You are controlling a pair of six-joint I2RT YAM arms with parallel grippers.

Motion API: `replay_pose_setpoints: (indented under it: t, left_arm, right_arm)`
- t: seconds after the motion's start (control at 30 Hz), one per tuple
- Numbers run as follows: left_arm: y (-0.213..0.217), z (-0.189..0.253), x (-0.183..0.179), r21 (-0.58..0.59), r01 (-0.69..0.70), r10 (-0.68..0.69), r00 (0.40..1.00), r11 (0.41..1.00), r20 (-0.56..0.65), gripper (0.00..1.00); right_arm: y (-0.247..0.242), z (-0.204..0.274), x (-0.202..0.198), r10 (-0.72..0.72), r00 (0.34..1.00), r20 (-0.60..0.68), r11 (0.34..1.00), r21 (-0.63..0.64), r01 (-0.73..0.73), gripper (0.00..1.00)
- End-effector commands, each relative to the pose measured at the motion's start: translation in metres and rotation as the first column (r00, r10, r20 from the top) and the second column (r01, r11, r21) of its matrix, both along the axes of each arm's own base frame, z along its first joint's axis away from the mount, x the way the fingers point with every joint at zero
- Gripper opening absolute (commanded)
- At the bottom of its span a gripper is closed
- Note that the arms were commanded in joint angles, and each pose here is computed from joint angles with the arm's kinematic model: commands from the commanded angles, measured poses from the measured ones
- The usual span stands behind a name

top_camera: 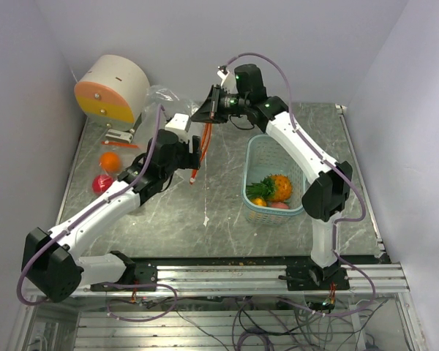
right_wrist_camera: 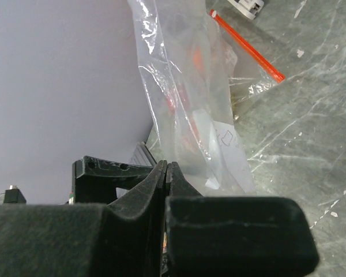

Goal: Place the food in the zip-top bag and seal the zipper
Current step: Open the zipper of the food storage bag at the center of the board.

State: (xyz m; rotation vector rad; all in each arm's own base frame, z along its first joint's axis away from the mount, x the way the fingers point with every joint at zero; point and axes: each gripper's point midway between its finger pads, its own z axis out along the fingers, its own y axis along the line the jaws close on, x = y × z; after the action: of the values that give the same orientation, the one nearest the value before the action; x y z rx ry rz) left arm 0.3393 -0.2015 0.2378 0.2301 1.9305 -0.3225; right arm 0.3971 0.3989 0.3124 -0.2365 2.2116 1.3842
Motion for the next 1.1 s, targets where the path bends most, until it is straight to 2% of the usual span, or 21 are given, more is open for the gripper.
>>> replay_pose_setpoints:
  t: [0.0,0.2,0.3,0.57,0.73,0.77,0.8,0.83,0.87,0.97,1.07]
  left_arm:
    - [-0.015,0.024,0.005,-0.072,0.015,-0.01,0.998,0.997,0.06,0.84]
    - [-0.026,0.029,0.003,-0.113,0.042,-0.032,0.996,0.993,0.084,0.87]
    - [-0.026,0.024,0.005,-0.094,0.03,-0.023,0.997,0.995,0.077,0.87]
    - [-0.018,0.01,0.016,-0.018,-0.036,0.037,0.997,0.999,0.072,0.77]
    - [-0.01,0.012,0.022,0.025,-0.073,0.071,0.994,0.997,0.088,0.59]
    - [-0.01,0.013,0.022,0.03,-0.071,0.068,0.993,0.997,0.095,0.51]
    - [-0.011,0.015,0.022,0.033,-0.064,0.06,0.993,0.997,0.102,0.39]
    - [-0.012,0.015,0.022,0.036,-0.055,0.05,0.993,0.998,0.108,0.21]
    - [-0.012,0.016,0.021,0.039,-0.048,0.044,0.993,0.998,0.106,0.09]
    - [-0.014,0.019,0.016,0.033,-0.027,0.024,0.996,0.999,0.088,0.07]
    - [-0.011,0.019,0.01,0.022,-0.026,0.024,0.997,0.999,0.068,0.07]
  right_arm:
    - [-0.002,0.024,-0.011,0.005,1.0,0.03,0.999,0.035,-0.006,0.0]
    - [-0.002,0.023,-0.011,0.01,1.0,0.025,0.999,0.036,-0.011,0.0]
    - [-0.002,0.027,-0.012,0.01,1.0,0.03,0.999,0.04,-0.011,0.0]
    - [-0.003,0.033,-0.018,0.019,0.999,0.032,0.999,0.05,-0.021,0.0]
    - [-0.006,0.032,-0.022,0.02,0.999,0.028,0.999,0.043,-0.021,0.0]
    - [-0.007,0.031,-0.022,0.019,0.999,0.026,0.999,0.042,-0.02,0.0]
    - [-0.007,0.03,-0.023,0.018,1.0,0.023,0.999,0.04,-0.019,0.0]
    - [-0.007,0.029,-0.023,0.018,1.0,0.02,0.999,0.038,-0.018,0.0]
    - [-0.008,0.027,-0.023,0.014,1.0,0.019,0.999,0.033,-0.015,0.0]
    - [-0.015,0.027,-0.019,-0.002,0.999,0.035,1.0,0.021,0.001,0.0]
    - [-0.028,0.036,-0.01,-0.043,0.994,0.096,0.999,0.01,0.042,0.09]
